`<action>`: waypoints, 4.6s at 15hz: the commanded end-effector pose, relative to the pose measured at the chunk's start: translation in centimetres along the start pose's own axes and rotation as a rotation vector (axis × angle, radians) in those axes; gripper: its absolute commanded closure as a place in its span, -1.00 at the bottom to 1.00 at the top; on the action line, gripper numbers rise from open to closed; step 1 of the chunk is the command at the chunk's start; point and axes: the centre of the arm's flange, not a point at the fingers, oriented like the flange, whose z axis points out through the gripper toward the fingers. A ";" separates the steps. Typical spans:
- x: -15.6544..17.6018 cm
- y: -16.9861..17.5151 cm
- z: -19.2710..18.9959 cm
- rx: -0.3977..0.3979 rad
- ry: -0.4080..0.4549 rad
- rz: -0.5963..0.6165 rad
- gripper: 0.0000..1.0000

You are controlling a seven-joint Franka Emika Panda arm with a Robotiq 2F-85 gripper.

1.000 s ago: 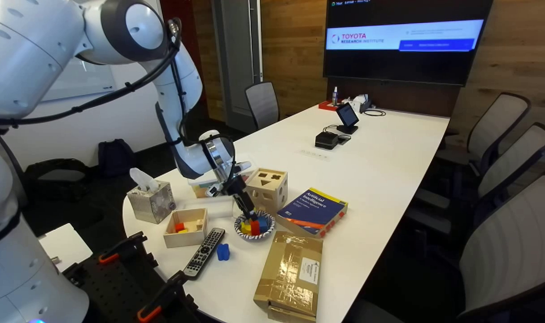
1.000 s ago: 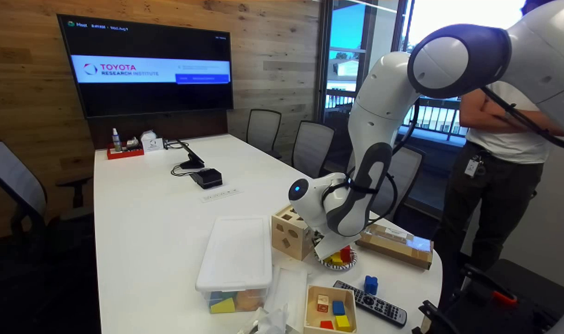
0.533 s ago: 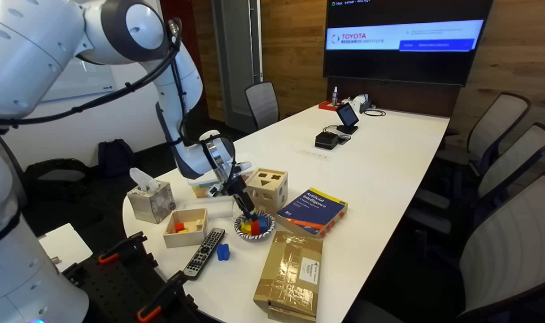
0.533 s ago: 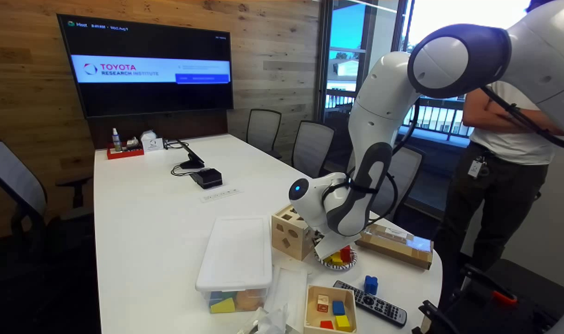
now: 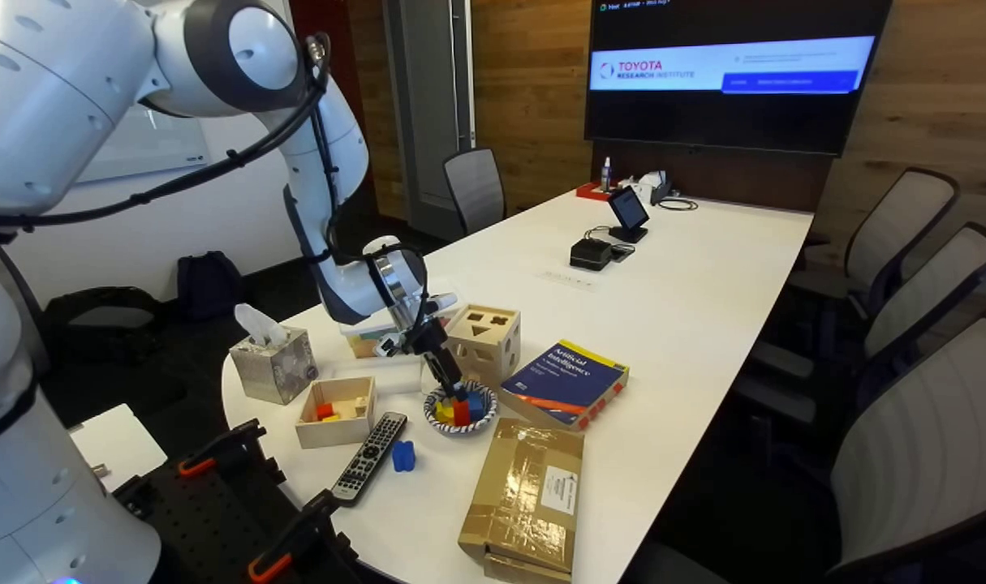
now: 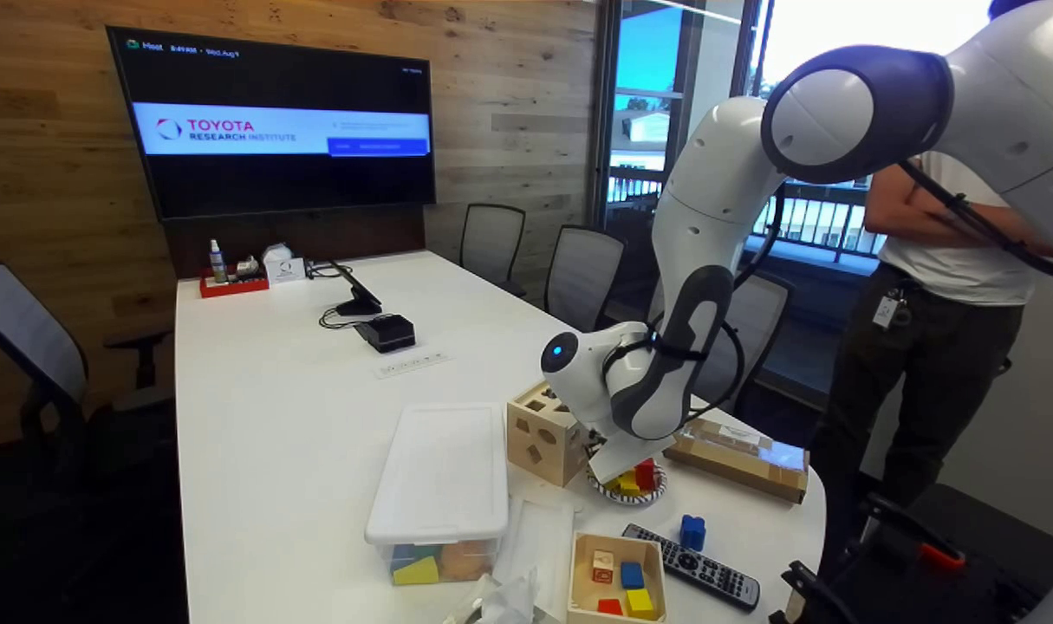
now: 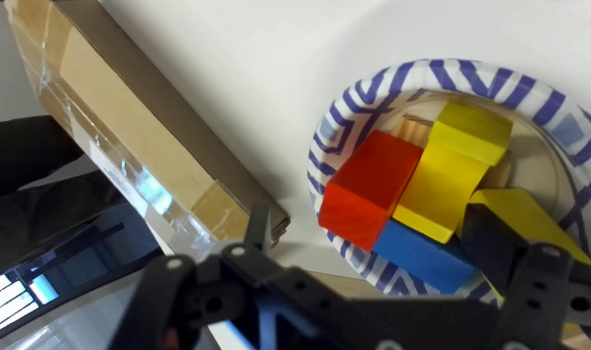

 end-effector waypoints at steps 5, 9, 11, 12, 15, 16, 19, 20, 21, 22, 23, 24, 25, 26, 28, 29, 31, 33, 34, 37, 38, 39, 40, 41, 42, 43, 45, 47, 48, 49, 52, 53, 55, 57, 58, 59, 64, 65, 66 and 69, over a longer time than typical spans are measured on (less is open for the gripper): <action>0.3 0.2 -0.1 0.018 -0.007 -0.004 -1.00; 0.3 0.2 0.0 0.018 -0.008 -0.002 -1.00; 0.4 0.2 0.1 0.020 -0.011 -0.002 -1.00; 0.4 0.3 0.1 0.020 -0.012 -0.001 -1.00; 0.5 0.3 0.2 0.020 -0.011 0.000 -0.90; 0.5 0.4 0.2 0.020 -0.012 0.000 -0.97; 0.6 0.5 0.3 0.020 -0.013 0.003 -0.99; 0.6 0.5 0.3 0.021 -0.013 0.003 -0.49; 0.6 0.5 0.3 0.021 -0.014 0.003 -0.48; 0.7 0.5 0.3 0.021 -0.016 0.003 -0.87; 0.7 0.5 0.3 0.022 -0.016 0.004 -0.85; 0.7 0.5 0.3 0.021 -0.015 0.005 -0.98; 0.7 0.5 0.3 0.022 -0.014 0.004 -0.77; 0.7 0.4 0.3 0.022 -0.014 0.003 -0.57; 0.8 0.4 0.3 0.021 -0.013 0.003 -0.39; 0.8 0.4 0.2 0.021 -0.012 0.004 -0.13; 0.8 0.4 0.2 0.021 -0.012 0.004 -0.04; 0.8 0.4 0.1 0.021 -0.009 0.004 -0.05; 0.9 0.3 0.1 0.022 -0.008 0.005 0.09; 0.9 0.3 0.1 0.022 -0.009 0.005 -0.14; 0.9 0.3 0.1 0.022 -0.009 0.005 -0.24; 0.9 0.3 0.1 0.022 -0.009 0.005 -0.18; 0.9 0.2 0.1 0.022 -0.010 0.005 -0.15; 0.9 0.2 0.1 0.021 -0.011 0.005 -0.38; 1.0 0.2 0.1 0.021 -0.013 0.005 -0.66; 1.0 0.2 0.1 0.021 -0.014 0.006 -0.71; 1.0 0.1 0.1 0.021 -0.016 0.008 -0.97; 1.1 -0.1 0.2 0.016 -0.018 0.012 -1.00; 1.1 -0.3 0.3 0.015 -0.020 0.014 -1.00; 1.1 -0.4 0.4 0.014 -0.021 0.017 -1.00; 1.0 -0.8 0.8 0.011 -0.023 0.021 -1.00; 0.9 -0.9 1.0 0.009 -0.023 0.022 -1.00; 0.8 -1.1 1.3 0.008 -0.027 0.021 -1.00; 0.9 -1.1 1.2 0.013 -0.024 0.026 -0.82; 0.9 -1.1 1.3 0.014 -0.023 0.026 -0.47; 0.9 -1.1 1.3 0.014 -0.022 0.025 -0.35; 0.8 -1.1 1.4 0.012 -0.022 0.023 0.43; 0.8 -1.1 1.4 0.013 -0.021 0.024 0.60; 0.8 -1.1 1.4 0.013 -0.021 0.024 0.73; 0.8 -1.1 1.4 0.012 -0.025 0.024 -0.04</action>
